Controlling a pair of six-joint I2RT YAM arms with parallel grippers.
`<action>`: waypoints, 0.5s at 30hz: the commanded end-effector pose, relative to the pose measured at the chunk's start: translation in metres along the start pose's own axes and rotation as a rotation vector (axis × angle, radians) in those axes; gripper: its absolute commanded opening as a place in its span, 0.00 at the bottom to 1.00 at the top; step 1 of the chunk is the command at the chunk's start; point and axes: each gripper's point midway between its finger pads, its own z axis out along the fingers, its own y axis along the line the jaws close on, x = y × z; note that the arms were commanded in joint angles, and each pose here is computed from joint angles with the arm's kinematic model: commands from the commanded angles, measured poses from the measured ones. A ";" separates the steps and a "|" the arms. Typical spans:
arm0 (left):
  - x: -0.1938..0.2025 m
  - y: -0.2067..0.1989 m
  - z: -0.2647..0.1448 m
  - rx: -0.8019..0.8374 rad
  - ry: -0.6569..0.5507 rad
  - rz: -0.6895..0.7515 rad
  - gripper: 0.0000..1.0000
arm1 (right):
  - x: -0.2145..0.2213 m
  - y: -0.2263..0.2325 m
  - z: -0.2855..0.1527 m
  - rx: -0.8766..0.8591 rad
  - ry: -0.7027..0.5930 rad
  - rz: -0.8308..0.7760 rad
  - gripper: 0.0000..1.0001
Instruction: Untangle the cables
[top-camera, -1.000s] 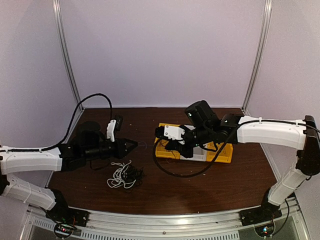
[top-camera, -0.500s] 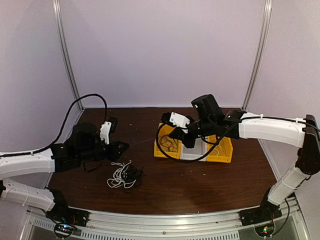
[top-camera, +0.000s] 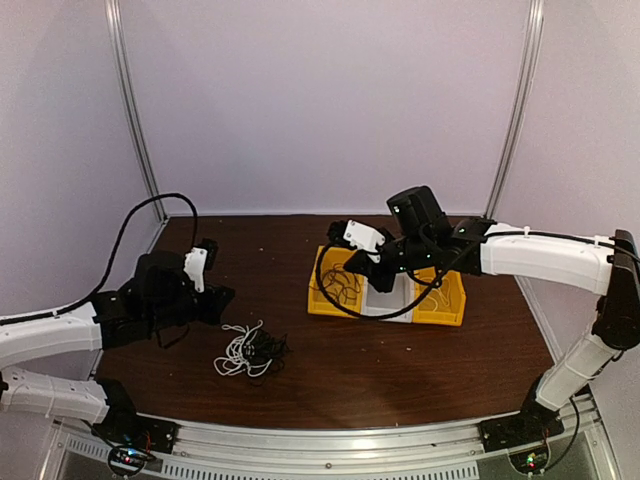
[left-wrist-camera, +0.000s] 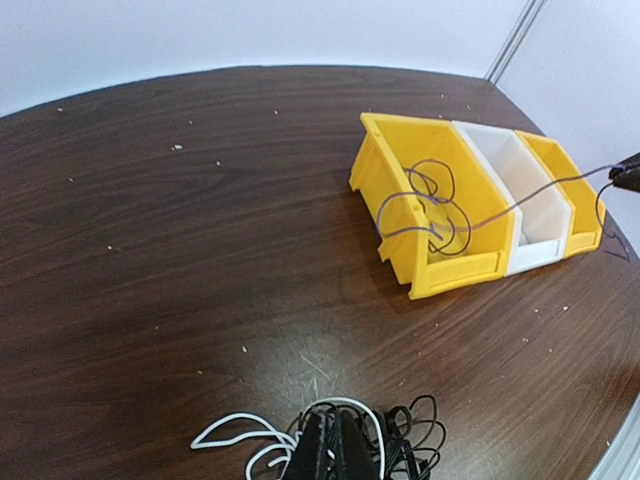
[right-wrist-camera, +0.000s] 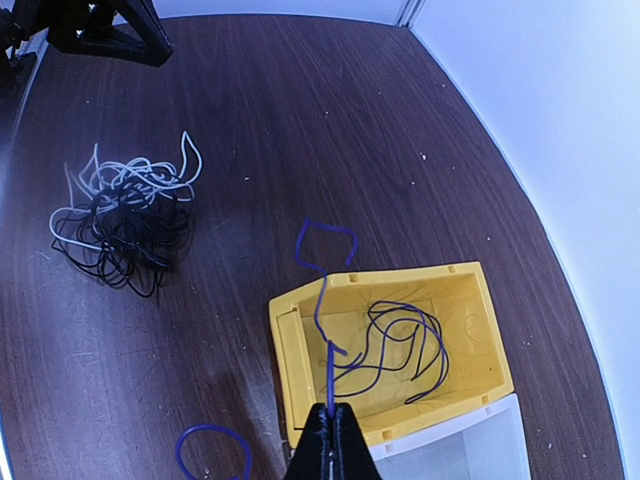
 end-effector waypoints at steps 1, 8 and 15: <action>-0.024 0.008 -0.014 -0.040 -0.086 0.005 0.02 | -0.013 -0.013 -0.012 0.041 -0.020 0.005 0.00; -0.031 0.001 -0.017 0.009 -0.133 -0.038 0.05 | -0.022 -0.024 -0.017 0.075 -0.036 -0.007 0.00; -0.059 -0.008 -0.030 0.028 -0.188 -0.016 0.41 | -0.033 -0.052 -0.023 0.152 0.007 -0.048 0.00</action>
